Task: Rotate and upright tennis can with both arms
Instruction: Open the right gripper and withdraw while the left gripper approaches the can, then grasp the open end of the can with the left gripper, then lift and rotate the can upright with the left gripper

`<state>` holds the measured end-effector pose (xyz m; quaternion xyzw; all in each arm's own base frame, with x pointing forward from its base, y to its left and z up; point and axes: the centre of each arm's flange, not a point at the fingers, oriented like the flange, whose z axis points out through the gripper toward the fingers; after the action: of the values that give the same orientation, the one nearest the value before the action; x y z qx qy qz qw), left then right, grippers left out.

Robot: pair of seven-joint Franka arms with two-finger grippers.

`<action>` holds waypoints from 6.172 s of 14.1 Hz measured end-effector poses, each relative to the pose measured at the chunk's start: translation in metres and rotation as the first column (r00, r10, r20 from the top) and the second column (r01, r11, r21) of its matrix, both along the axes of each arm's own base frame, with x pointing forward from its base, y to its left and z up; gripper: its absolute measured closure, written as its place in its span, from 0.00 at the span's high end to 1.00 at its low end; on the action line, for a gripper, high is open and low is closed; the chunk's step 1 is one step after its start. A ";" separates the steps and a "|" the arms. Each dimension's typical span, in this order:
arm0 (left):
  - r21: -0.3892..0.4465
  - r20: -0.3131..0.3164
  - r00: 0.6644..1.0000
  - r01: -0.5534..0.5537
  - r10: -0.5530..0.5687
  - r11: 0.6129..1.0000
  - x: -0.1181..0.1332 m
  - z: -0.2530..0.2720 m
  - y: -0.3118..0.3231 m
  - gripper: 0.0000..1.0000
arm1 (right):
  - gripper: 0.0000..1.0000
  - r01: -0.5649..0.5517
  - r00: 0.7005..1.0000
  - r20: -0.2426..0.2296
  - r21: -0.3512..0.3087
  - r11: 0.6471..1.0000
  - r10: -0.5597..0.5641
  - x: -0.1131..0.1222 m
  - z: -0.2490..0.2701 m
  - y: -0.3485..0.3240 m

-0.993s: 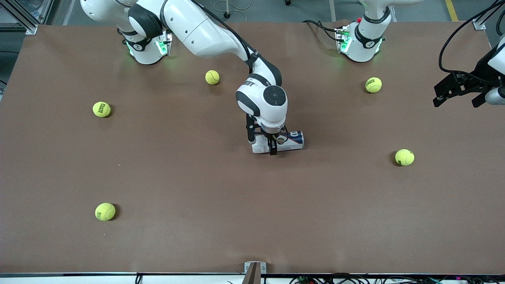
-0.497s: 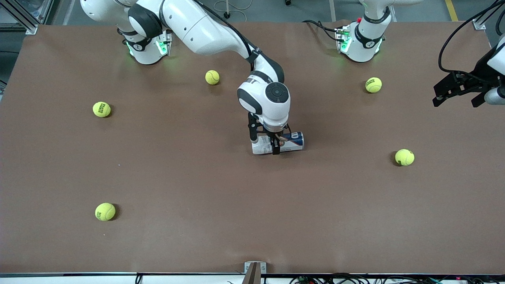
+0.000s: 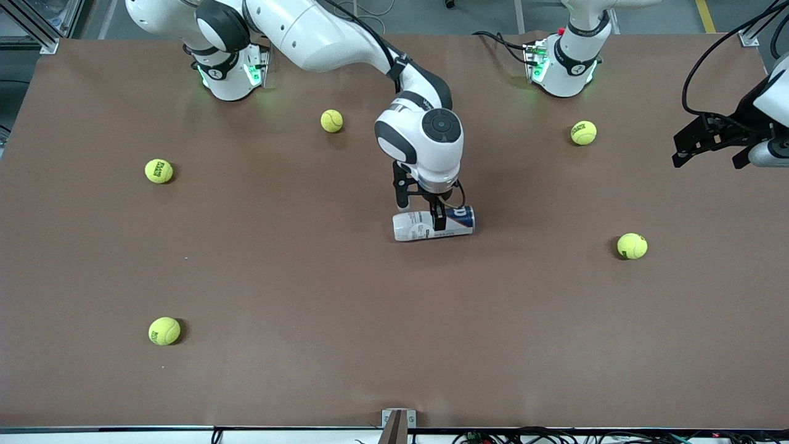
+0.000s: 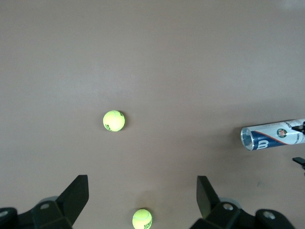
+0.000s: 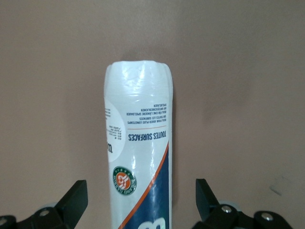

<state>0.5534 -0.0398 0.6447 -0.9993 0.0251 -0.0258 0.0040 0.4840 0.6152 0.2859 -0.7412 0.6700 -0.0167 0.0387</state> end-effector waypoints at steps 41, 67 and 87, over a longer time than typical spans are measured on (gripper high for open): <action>-0.831 -0.314 0.937 -0.349 0.151 0.433 -0.040 -0.504 -0.161 0.88 | 1.00 -0.981 0.195 -0.108 -0.004 0.195 0.975 0.124 0.288 -0.647; -0.688 -0.228 0.960 -0.278 0.164 0.670 0.033 -0.283 -0.162 0.05 | 1.00 -0.975 0.175 -0.120 0.118 0.189 0.977 0.097 0.312 -0.640; 0.038 0.092 0.955 -0.285 0.281 0.958 -0.084 -0.294 -0.488 0.05 | 1.00 -0.982 0.189 -0.085 0.000 0.190 0.978 0.017 0.367 -0.640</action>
<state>0.4693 -0.5275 0.3502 -0.9902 -0.1177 -0.0670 0.0342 0.5005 -0.0252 0.6528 -0.9988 0.0459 0.0180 -0.0017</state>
